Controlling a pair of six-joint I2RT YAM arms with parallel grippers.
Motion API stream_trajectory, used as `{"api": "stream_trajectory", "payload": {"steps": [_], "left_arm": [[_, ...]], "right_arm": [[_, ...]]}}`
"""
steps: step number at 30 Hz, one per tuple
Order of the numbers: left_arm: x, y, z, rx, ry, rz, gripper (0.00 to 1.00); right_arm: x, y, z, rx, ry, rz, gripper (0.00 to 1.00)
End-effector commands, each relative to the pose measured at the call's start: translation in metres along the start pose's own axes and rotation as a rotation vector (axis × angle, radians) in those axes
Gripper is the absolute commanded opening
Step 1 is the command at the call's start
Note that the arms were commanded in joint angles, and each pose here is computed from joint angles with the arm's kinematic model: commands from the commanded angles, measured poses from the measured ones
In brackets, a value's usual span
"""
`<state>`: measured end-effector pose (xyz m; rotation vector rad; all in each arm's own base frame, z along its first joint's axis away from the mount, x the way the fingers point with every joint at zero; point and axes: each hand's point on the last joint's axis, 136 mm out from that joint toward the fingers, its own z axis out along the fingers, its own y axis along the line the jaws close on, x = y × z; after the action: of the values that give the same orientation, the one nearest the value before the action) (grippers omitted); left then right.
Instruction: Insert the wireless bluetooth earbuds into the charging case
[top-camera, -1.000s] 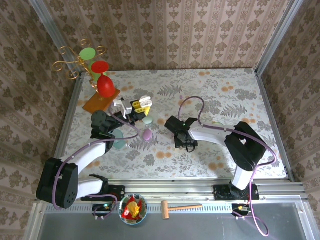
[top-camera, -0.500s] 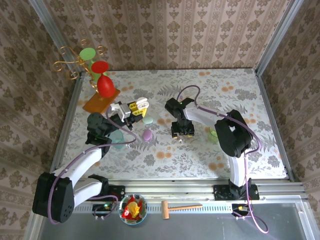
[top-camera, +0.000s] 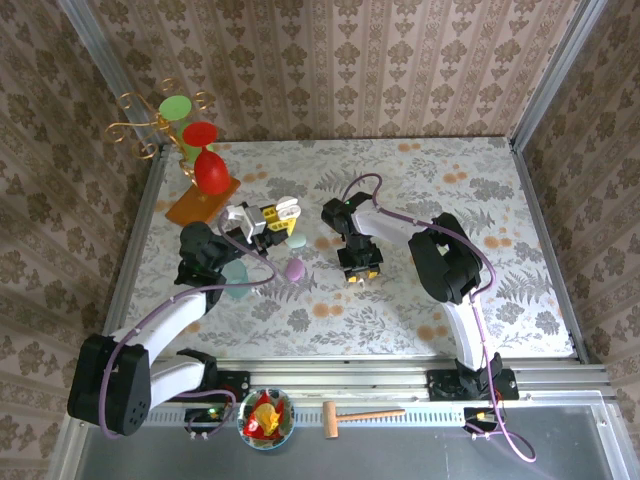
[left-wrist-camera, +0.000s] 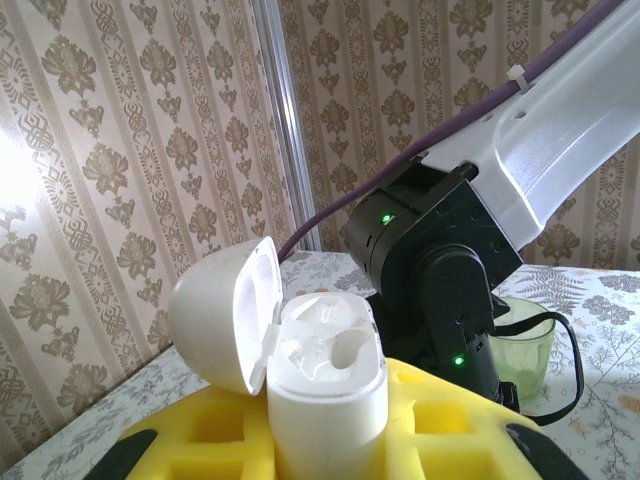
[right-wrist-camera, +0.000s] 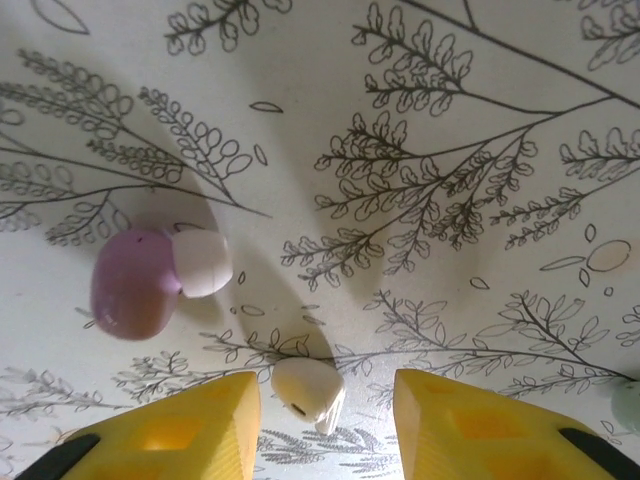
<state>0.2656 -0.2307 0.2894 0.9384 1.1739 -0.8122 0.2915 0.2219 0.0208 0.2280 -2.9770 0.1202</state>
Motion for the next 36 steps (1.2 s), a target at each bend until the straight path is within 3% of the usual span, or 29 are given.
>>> {"api": "stream_trajectory", "payload": {"steps": [1, 23, 29, 36], "left_arm": [[-0.009, 0.001, 0.0, 0.012, -0.035, 0.031, 0.0], [-0.009, 0.001, 0.002, 0.023, -0.038, 0.02, 0.0], [-0.007, 0.001, 0.003, 0.025, -0.039, 0.009, 0.0], [-0.003, 0.001, 0.006, 0.033, -0.032, -0.012, 0.0]], "right_arm": [[0.006, -0.005, 0.0, 0.047, 0.042, -0.034, 0.38], [0.003, 0.0, 0.011, 0.022, 0.024, -0.025, 0.26], [-0.005, 0.0, -0.009, -0.012, -0.091, -0.021, 0.26], [-0.022, -0.002, -0.054, -0.067, -0.334, -0.051, 0.28]]}}
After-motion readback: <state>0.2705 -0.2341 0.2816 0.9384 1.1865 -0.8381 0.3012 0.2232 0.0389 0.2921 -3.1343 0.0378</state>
